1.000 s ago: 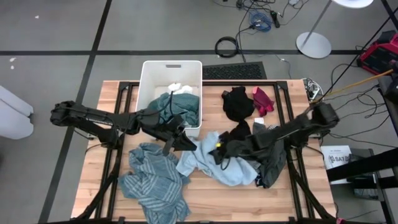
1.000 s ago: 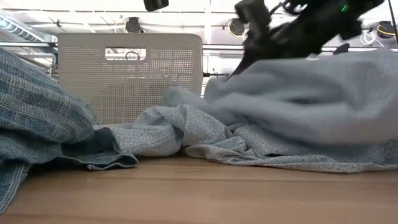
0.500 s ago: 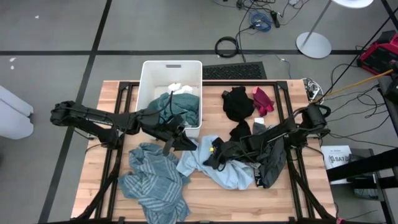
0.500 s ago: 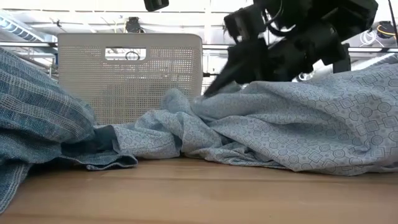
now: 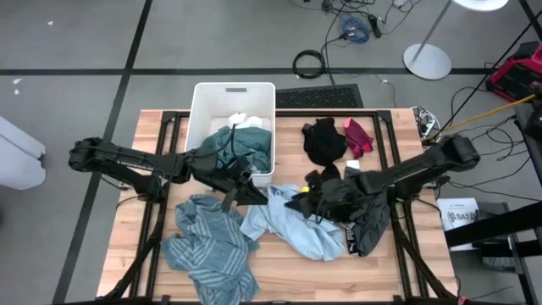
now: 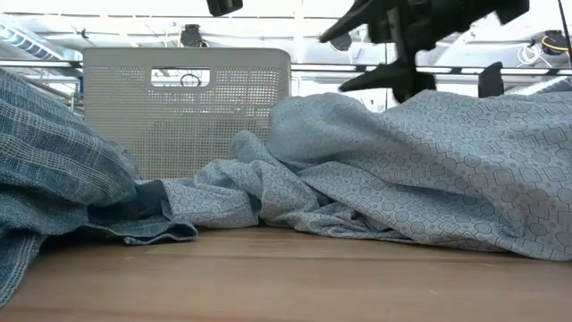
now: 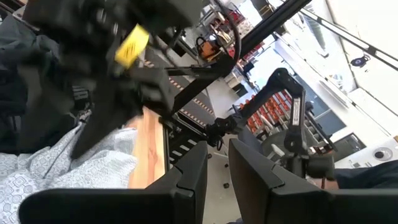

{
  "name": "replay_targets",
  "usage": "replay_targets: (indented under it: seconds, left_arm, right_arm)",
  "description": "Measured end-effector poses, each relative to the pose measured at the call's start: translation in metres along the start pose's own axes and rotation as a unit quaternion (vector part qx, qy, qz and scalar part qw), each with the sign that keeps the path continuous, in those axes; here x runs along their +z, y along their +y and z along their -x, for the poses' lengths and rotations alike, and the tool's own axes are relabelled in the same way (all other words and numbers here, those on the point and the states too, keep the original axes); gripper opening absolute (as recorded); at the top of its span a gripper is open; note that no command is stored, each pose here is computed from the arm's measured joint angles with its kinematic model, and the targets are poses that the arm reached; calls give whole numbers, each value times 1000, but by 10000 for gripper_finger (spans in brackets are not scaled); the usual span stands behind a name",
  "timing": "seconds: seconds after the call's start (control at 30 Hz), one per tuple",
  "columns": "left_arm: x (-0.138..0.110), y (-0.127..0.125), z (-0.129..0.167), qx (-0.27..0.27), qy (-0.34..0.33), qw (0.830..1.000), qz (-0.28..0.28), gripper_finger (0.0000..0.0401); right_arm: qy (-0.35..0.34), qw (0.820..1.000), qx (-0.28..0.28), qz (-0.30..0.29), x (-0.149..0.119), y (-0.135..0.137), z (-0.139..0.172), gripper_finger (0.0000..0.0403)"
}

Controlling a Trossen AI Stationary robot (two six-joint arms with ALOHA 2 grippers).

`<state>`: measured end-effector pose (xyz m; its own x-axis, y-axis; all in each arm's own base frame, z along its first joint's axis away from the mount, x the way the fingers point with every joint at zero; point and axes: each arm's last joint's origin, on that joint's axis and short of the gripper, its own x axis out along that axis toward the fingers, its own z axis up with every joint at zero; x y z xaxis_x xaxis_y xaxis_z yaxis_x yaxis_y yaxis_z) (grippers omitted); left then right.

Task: Sort clothes
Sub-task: Put the gray and white shirt into the white laundry organizer

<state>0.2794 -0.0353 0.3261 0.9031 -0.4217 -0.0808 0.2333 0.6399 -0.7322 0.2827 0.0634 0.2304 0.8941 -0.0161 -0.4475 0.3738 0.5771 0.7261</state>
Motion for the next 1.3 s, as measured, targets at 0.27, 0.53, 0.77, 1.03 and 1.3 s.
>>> replay_targets:
  seconds: [0.27,0.53,0.77,1.03,1.3]
  left_arm:
    - [0,0,0,0,0,1000,1,74]
    - [0,0,0,0,-1,1000,-9,74]
    - [0,0,0,0,-1,1000,-4,74]
    - [1,0,0,6,-7,1000,4,74]
    - [1,0,0,7,-8,1000,5,74]
  right_arm:
    - [14,999,-34,19,7,1,45,235]
    - [48,991,-107,61,4,-17,38,227]
    - [67,991,-94,65,19,-25,32,226]
    - [169,982,-72,40,39,-55,10,235]
    - [259,965,-39,8,40,-88,-29,290]
